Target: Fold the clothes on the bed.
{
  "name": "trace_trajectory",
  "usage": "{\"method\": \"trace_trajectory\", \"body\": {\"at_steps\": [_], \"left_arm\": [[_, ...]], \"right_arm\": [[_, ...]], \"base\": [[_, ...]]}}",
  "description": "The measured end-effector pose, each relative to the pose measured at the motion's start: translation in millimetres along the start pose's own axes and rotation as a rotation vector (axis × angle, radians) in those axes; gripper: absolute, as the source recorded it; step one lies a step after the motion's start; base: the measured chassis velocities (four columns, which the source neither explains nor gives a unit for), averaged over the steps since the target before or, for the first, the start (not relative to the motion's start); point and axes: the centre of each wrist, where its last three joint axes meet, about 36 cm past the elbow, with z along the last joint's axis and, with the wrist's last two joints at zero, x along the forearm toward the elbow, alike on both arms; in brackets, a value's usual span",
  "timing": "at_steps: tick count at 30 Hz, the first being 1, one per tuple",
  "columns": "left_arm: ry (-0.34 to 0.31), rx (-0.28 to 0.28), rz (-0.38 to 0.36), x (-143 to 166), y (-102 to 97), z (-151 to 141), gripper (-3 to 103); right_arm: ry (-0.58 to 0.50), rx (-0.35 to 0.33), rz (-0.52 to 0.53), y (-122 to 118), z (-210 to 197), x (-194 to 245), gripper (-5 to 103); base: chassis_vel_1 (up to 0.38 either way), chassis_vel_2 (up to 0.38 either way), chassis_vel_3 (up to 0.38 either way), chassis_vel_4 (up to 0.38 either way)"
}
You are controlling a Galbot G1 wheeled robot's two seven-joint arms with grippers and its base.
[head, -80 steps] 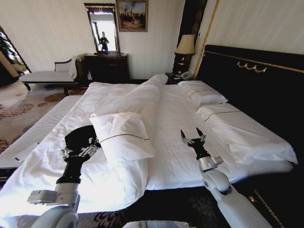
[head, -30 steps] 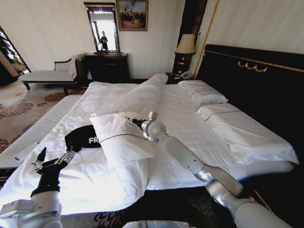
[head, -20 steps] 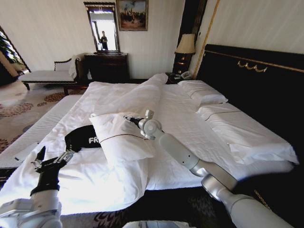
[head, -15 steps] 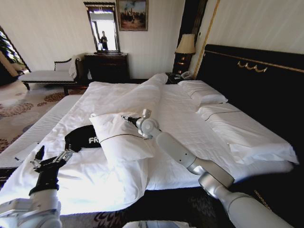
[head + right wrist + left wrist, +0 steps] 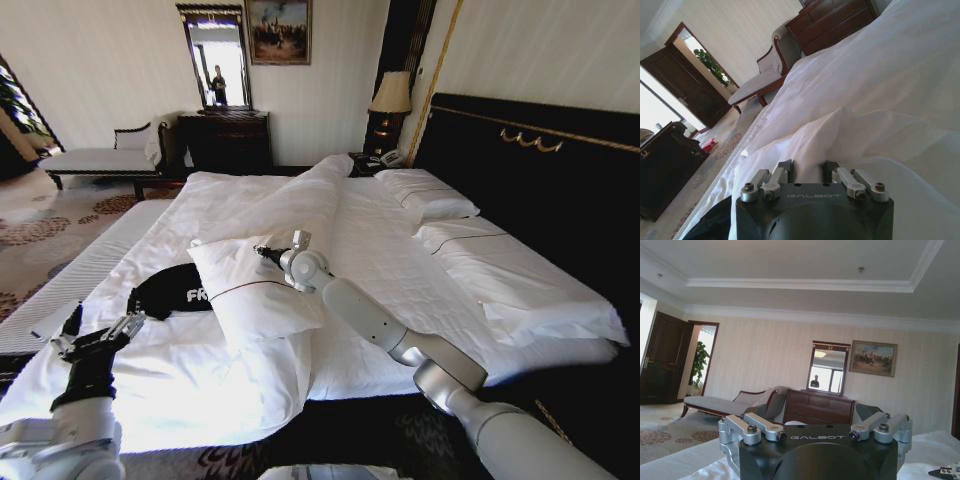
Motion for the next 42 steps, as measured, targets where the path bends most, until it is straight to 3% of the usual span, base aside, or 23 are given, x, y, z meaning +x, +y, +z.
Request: {"method": "trace_trajectory", "body": {"at_steps": [2,3,4,6,9,23,24,27,30,42], "left_arm": [[-0.002,0.000,0.000,0,-0.1,0,100],[-0.003,-0.001,0.000,-1,0.0,0,100],[-0.005,-0.001,-0.001,-1,0.2,-1,100],[-0.006,-0.002,0.000,-1,0.3,-1,100],[-0.015,0.001,0.002,-3,0.6,-2,100],[-0.040,0.036,0.025,-18,0.7,1,100],[-0.036,0.046,0.033,-21,-0.8,5,100],[-0.030,0.055,0.041,-23,-2.6,9,100],[-0.025,0.062,0.058,-27,-4.6,13,100],[-0.024,0.062,0.063,-28,-4.7,14,100]], "right_arm": [[0.003,-0.001,-0.007,1,4,1,25],[0.004,-0.002,-0.011,2,6,1,25],[0.005,-0.003,-0.019,3,9,2,15],[0.004,-0.005,-0.025,4,12,3,15],[-0.027,-0.019,-0.048,7,21,9,2],[-0.254,-0.197,-0.102,-23,36,97,1],[-0.317,-0.218,-0.099,-32,38,114,1],[-0.367,-0.235,-0.091,-42,39,127,1],[-0.467,-0.272,-0.056,-70,42,157,1],[-0.490,-0.281,-0.041,-79,43,164,1]], "base": [[0.000,0.000,0.000,0.000],[0.000,0.000,0.000,0.000],[0.000,0.000,0.000,0.000],[0.000,0.000,0.000,0.000],[0.000,0.000,0.000,0.000],[0.000,0.000,0.000,0.000],[0.000,0.000,0.000,0.000],[0.000,0.000,0.000,0.000],[0.000,0.000,0.000,0.000],[0.000,0.000,0.000,0.000]]}}
